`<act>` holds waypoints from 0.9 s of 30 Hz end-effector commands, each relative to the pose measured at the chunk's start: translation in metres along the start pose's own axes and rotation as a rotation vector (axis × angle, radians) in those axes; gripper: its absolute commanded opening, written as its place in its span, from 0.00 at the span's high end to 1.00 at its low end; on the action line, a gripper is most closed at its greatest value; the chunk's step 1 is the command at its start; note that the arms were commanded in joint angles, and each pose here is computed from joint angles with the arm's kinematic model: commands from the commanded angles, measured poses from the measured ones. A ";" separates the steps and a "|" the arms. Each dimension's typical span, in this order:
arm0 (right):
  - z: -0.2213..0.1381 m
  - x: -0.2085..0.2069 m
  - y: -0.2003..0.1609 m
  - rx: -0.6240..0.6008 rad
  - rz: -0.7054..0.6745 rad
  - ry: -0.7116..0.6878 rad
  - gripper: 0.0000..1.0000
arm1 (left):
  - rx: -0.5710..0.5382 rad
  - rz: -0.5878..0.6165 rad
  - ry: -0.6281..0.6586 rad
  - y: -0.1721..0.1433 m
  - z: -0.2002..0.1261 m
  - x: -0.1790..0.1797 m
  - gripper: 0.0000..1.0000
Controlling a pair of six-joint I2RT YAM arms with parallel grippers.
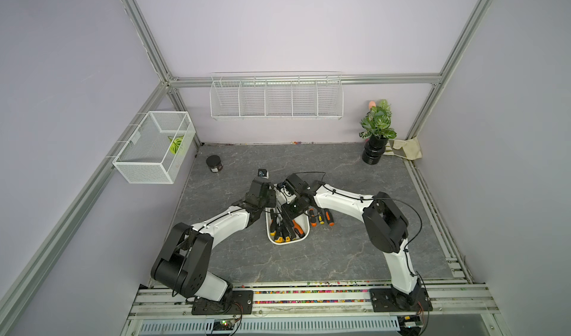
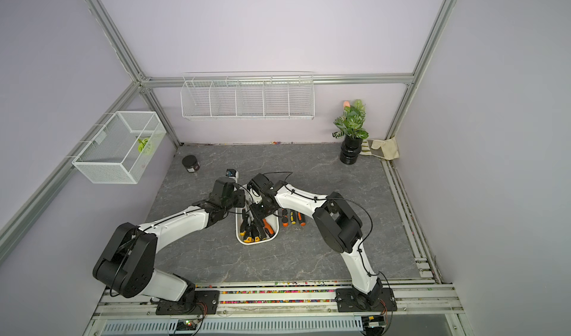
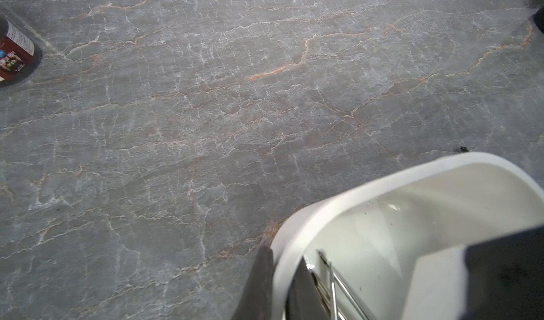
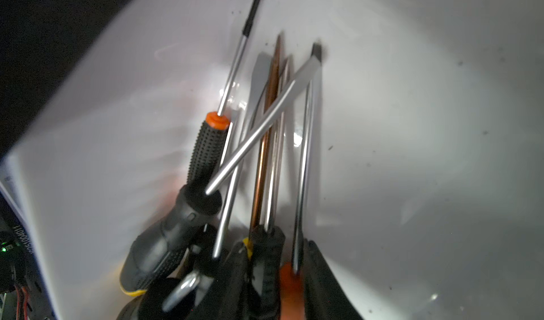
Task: Take out the screwdriver from the storage box
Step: Pick up the screwdriver from the storage box.
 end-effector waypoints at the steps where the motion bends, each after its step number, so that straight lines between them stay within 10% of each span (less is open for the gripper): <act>1: 0.012 -0.012 -0.012 0.087 0.004 -0.050 0.66 | -0.012 0.006 -0.007 0.004 -0.001 -0.004 1.00; 27: -0.006 -0.011 -0.010 0.042 0.049 0.001 1.00 | -0.011 0.002 0.006 0.002 0.001 -0.002 1.00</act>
Point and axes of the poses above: each gripper's point midway between its finger pads, its own z axis out along the fingers, its own x axis along the line the jaws close on, y = z × x, the point moved 6 cm from there along -z, back along the fingers, and after that the axes turned 7 degrees about -z, right-handed, at the moved point
